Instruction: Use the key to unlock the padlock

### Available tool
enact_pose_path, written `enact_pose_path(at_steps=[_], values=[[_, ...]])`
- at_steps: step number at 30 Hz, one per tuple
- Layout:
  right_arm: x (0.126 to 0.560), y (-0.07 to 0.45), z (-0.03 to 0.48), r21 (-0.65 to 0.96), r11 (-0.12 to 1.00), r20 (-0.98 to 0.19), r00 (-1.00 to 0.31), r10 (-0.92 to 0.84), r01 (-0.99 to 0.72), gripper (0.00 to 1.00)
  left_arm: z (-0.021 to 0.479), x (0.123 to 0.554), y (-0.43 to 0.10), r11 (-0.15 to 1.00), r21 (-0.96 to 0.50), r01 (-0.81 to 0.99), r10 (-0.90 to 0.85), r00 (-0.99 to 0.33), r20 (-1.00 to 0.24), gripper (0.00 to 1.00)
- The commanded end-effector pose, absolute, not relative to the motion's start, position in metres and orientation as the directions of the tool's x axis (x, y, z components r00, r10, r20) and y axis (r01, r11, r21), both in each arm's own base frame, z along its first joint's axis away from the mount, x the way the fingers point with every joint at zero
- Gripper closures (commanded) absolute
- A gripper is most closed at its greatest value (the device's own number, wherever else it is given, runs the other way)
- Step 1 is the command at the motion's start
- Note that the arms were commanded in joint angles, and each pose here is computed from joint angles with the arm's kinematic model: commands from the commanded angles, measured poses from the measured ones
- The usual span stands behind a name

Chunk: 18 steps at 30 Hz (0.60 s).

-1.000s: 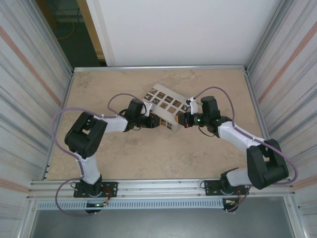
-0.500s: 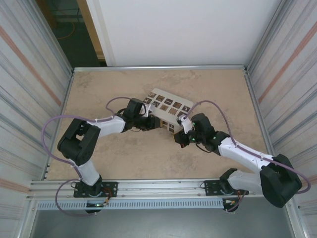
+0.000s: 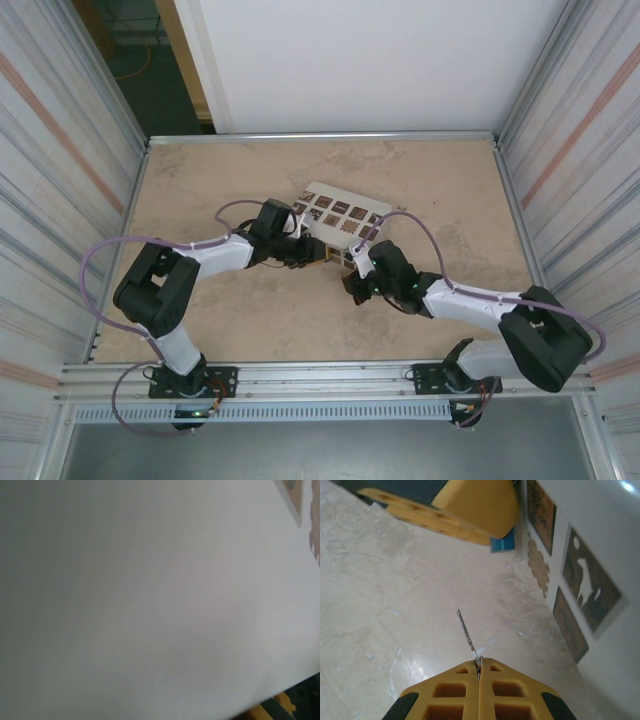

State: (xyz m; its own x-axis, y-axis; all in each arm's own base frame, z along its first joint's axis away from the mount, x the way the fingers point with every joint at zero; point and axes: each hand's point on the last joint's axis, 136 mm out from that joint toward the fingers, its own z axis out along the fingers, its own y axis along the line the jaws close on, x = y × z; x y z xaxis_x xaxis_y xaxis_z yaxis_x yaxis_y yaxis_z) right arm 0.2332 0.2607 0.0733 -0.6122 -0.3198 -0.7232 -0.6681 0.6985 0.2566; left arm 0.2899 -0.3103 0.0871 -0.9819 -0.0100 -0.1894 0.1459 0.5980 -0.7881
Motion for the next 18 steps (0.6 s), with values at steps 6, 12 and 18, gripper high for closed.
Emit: enact_pose_path(at_steps=[6, 12, 18], values=[[0.253, 0.268, 0.073, 0.212, 0.729, -0.762, -0.577, -0.294, -0.651, 1.00, 0.124, 0.287, -0.321, 0.528, -0.828, 0.187, 0.003, -0.976, -0.218, 0.87], [0.259, 0.269, 0.069, 0.210, 0.745, -0.758, -0.586, -0.285, -0.634, 1.00, 0.123, 0.287, -0.321, 0.529, -0.828, 0.186, 0.002, -0.976, -0.218, 0.88], [0.262, 0.274, 0.070, 0.222, 0.738, -0.761, -0.587, -0.277, -0.637, 1.00, 0.123, 0.287, -0.321, 0.529, -0.828, 0.183, 0.000, -0.977, -0.215, 0.87]])
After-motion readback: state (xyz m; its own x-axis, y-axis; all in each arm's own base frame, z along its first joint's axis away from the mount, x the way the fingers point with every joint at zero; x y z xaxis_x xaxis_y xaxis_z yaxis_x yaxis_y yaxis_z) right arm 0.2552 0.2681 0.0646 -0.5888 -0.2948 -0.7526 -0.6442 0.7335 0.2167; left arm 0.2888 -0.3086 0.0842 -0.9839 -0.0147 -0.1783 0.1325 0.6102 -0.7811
